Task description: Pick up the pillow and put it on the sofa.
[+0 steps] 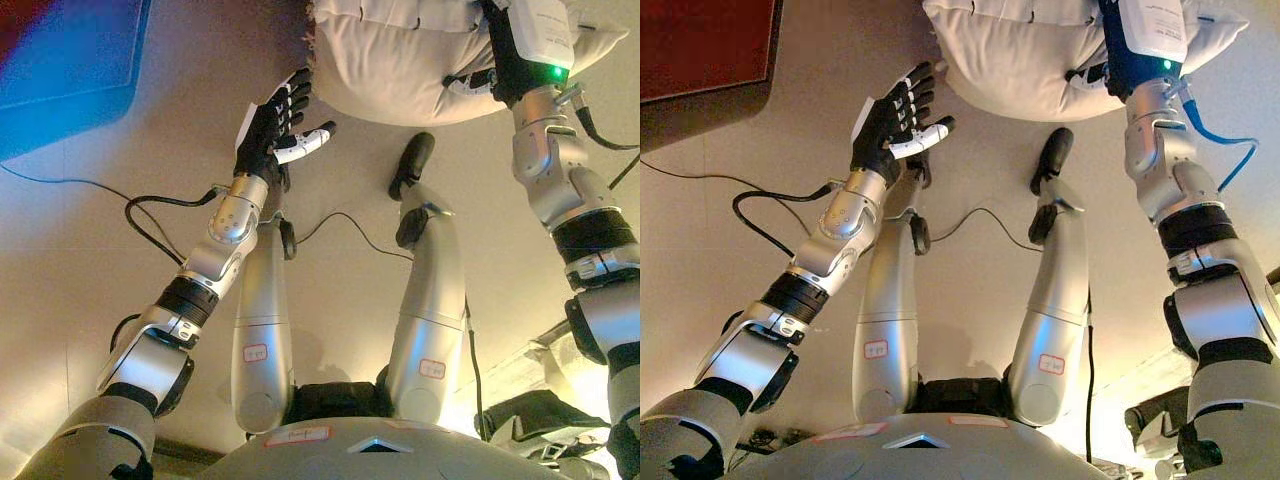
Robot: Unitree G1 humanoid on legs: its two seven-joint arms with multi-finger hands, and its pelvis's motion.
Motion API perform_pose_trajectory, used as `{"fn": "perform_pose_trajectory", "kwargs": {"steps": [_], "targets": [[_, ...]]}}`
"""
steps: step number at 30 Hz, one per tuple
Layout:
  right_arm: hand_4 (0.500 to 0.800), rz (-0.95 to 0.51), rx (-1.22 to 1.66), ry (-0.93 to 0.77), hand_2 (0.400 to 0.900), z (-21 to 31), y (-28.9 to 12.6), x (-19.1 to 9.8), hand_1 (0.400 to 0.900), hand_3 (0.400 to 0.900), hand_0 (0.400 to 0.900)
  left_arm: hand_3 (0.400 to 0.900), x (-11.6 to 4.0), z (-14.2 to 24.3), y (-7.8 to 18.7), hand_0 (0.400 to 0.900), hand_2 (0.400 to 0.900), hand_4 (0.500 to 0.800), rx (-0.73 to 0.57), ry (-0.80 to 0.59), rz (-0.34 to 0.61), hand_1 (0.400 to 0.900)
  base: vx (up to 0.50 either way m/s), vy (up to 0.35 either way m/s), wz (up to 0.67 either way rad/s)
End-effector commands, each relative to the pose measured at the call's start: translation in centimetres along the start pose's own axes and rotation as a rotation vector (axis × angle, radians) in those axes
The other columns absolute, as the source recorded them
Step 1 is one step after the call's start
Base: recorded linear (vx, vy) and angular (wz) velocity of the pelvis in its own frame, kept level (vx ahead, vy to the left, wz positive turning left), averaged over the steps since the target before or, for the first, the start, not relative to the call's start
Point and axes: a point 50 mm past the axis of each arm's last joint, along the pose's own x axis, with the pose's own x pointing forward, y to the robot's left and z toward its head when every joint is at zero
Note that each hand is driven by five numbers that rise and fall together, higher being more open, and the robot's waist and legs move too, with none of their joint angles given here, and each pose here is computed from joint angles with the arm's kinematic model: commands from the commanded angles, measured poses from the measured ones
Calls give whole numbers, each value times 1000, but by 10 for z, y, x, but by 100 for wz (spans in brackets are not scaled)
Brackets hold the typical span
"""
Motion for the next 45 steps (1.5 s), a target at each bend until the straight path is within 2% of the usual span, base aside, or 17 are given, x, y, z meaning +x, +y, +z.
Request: {"fn": "perform_pose_trajectory", "kwargs": {"steps": [1, 2, 3, 4, 21, 23, 25, 27, 28, 31, 32, 36, 40, 45], "targets": [[800, -18, -114, -98, 900, 12, -20, 10, 900, 900, 900, 900, -1, 29, -7, 900, 900, 800, -61, -159, -19, 900, 0, 0, 0], [800, -18, -114, -98, 900, 12, -20, 10, 900, 900, 900, 900, -1, 29, -7, 900, 900, 800, -61, -159, -19, 900, 0, 0, 0], [784, -13, -120, -108, 873, 14, -21, 11, 873, 873, 873, 900, -2, 29, -7, 900, 900, 800, -64, -160, -20, 900, 0, 0, 0], [500, -15, -125, -112, 400, 15, -22, 11, 400, 400, 400, 900, -2, 29, -6, 900, 900, 800, -62, -160, -18, 900, 0, 0, 0], [500, -67, -90, -132, 400, 18, -29, 9, 400, 400, 400, 900, -2, 28, -5, 900, 900, 800, -76, -164, 5, 900, 0, 0, 0], [500, -78, -81, -132, 400, 18, -29, 8, 400, 400, 400, 900, -3, 26, -2, 900, 900, 800, -102, -157, 31, 900, 0, 0, 0], [500, -102, -52, -132, 400, 18, -30, 5, 400, 400, 400, 900, -4, 21, 5, 900, 900, 800, -136, -143, 99, 900, 0, 0, 0], [500, -110, -41, -133, 400, 19, -30, 3, 400, 400, 400, 900, -5, 19, 7, 900, 900, 800, -137, -138, 120, 900, -11, -2, -2], [500, -153, -10, -155, 400, 22, -34, -1, 400, 400, 400, 900, -7, 14, 14, 900, 900, 800, -143, -127, 173, 900, -23, 5, -6], [500, -180, 19, -166, 400, 23, -35, -7, 400, 400, 400, 900, -10, 5, 16, 900, 900, 800, -148, -95, 211, 900, -29, 8, -5], [500, -220, 36, -184, 400, 27, -40, -10, 400, 400, 400, 900, -12, 0, 21, 900, 900, 800, -158, -76, 262, 900, -26, 4, -4], [500, -261, 44, -194, 400, 27, -41, -19, 400, 400, 400, 900, -18, -14, 26, 900, 900, 800, -136, -27, 338, 900, -10, 9, -5], [500, -287, 57, -212, 400, 30, -44, -25, 400, 400, 400, 900, -25, -26, 29, 900, 900, 800, -116, 22, 362, 900, 1, 19, -8], [500, -276, 110, -208, 400, 29, -36, -40, 400, 400, 400, 900, -43, -47, 33, 900, 900, 800, -82, 107, 369, 900, 21, 25, -4]]}}
